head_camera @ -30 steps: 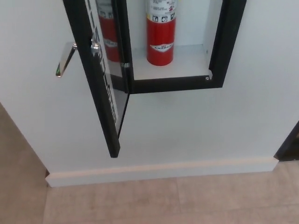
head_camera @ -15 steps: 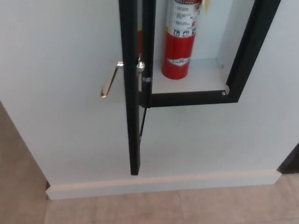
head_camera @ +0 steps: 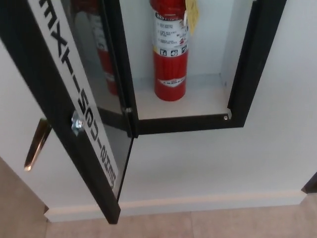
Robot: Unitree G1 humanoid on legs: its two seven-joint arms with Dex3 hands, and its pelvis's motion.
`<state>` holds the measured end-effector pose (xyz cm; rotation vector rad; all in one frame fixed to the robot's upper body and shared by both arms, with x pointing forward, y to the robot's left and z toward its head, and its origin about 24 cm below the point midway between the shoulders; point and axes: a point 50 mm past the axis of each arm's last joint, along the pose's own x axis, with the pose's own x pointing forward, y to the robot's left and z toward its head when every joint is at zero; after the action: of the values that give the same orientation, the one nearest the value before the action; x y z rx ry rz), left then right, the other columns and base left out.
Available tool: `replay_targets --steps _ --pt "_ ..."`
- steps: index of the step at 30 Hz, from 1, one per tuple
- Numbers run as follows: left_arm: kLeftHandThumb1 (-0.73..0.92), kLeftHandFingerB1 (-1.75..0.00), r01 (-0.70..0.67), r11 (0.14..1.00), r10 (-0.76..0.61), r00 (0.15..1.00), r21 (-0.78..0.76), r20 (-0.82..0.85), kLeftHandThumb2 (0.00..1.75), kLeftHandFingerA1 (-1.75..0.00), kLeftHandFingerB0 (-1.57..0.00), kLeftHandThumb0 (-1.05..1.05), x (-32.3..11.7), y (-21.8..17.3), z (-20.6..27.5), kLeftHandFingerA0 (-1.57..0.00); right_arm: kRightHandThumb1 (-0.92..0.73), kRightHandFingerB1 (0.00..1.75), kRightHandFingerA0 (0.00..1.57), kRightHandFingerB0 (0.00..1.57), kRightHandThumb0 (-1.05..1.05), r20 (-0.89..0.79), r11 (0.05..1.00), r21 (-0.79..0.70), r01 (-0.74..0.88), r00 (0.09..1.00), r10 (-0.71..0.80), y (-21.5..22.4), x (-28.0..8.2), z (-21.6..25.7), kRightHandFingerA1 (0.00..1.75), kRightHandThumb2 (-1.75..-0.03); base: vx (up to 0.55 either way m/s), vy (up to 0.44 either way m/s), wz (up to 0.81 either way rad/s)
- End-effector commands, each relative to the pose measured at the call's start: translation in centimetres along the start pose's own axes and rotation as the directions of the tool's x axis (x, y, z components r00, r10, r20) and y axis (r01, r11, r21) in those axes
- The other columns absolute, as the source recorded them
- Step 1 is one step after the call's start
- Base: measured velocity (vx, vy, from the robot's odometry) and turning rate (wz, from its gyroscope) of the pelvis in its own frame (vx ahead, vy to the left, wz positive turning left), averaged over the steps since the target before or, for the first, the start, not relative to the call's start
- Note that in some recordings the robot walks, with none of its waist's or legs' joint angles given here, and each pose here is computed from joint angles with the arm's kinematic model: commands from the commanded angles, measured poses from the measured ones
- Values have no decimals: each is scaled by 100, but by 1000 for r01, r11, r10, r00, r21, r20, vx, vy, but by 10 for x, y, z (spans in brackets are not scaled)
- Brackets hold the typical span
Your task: The robot wallks towards the fire extinguisher and uses its left hand to push the door to the right and close it
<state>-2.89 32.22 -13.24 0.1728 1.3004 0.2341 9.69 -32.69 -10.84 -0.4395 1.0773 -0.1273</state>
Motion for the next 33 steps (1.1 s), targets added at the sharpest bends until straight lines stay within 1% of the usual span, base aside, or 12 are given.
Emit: replay_targets --steps 1,2,3,4,5,6,7,19,21,24,28,33 --pt "54 -34 -9 1000 9 1000 -5 23 58 -49 -44 -61 -1 5 3 -45 -37 45 31 25 -61 16 1000 -15 11 1000 -11 -1 -1 -1 58 -75 134 61 -8" --pt "54 -34 -9 1000 9 1000 4 24 58 -49 -44 -61 -1 5 3 -45 -37 45 31 25 -61 19 1000 -16 11 1000 -10 -1 -1 -1 58 -75 148 107 -8" --pt "42 -47 -11 1000 11 1000 1 25 80 -57 -40 -62 0 5 5 -43 -37 44 29 26 -60 27 1000 -12 11 1000 -11 -1 -1 1 57 -75 97 148 5" --pt "42 -47 -12 1000 12 1000 -3 24 80 -57 -40 -62 0 5 5 -43 -37 44 29 26 -60 28 1000 -11 12 1000 -12 -1 0 2 57 -75 226 198 69" --pt "54 -35 -13 1000 14 999 -10 31 57 -50 -46 -59 1 4 6 -47 -37 45 30 25 -60 35 1000 -4 10 999 -10 -1 -1 4 58 -75 287 122 -18" --pt "54 -35 -14 1000 14 999 -12 33 57 -50 -46 -59 1 4 7 -47 -37 45 30 25 -60 36 1000 -2 9 999 -9 -1 -1 4 58 -75 167 81 2" --pt "53 -34 -15 1000 16 999 -10 33 57 -50 -45 -60 1 4 8 -47 -45 36 31 32 -56 39 1000 4 8 999 -8 -1 -1 4 53 -55 167 67 12" --pt "57 -33 -16 999 16 999 32 29 58 -45 -39 -59 0 5 6 -44 -46 35 29 31 -59 30 1000 11 7 1000 -7 -2 1 5 52 -54 129 -26 6" --pt "56 -33 -17 1000 16 1000 26 24 58 -46 -41 -60 0 5 5 -44 -46 34 29 31 -57 22 1000 16 8 1000 -9 -2 1 4 51 -54 146 -109 1" --pt "53 -36 -16 1000 16 1000 1 23 57 -50 -50 -61 0 5 5 -48 -46 36 32 30 -59 54 1000 -17 5 999 -4 -3 -1 6 56 -55 155 -84 -3" --pt "50 -35 -12 1000 12 1000 7 22 59 -45 -43 -61 0 5 6 -44 -46 36 31 30 -58 66 1000 -22 -2 998 4 -3 -2 9 55 -55 17 -15 -2" --pt "54 -36 -3 1000 3 999 2 34 57 -48 -50 -60 1 5 8 -44 -46 35 31 32 -55 57 1000 -3 5 998 -4 -4 0 11 52 -55 21 156 2"
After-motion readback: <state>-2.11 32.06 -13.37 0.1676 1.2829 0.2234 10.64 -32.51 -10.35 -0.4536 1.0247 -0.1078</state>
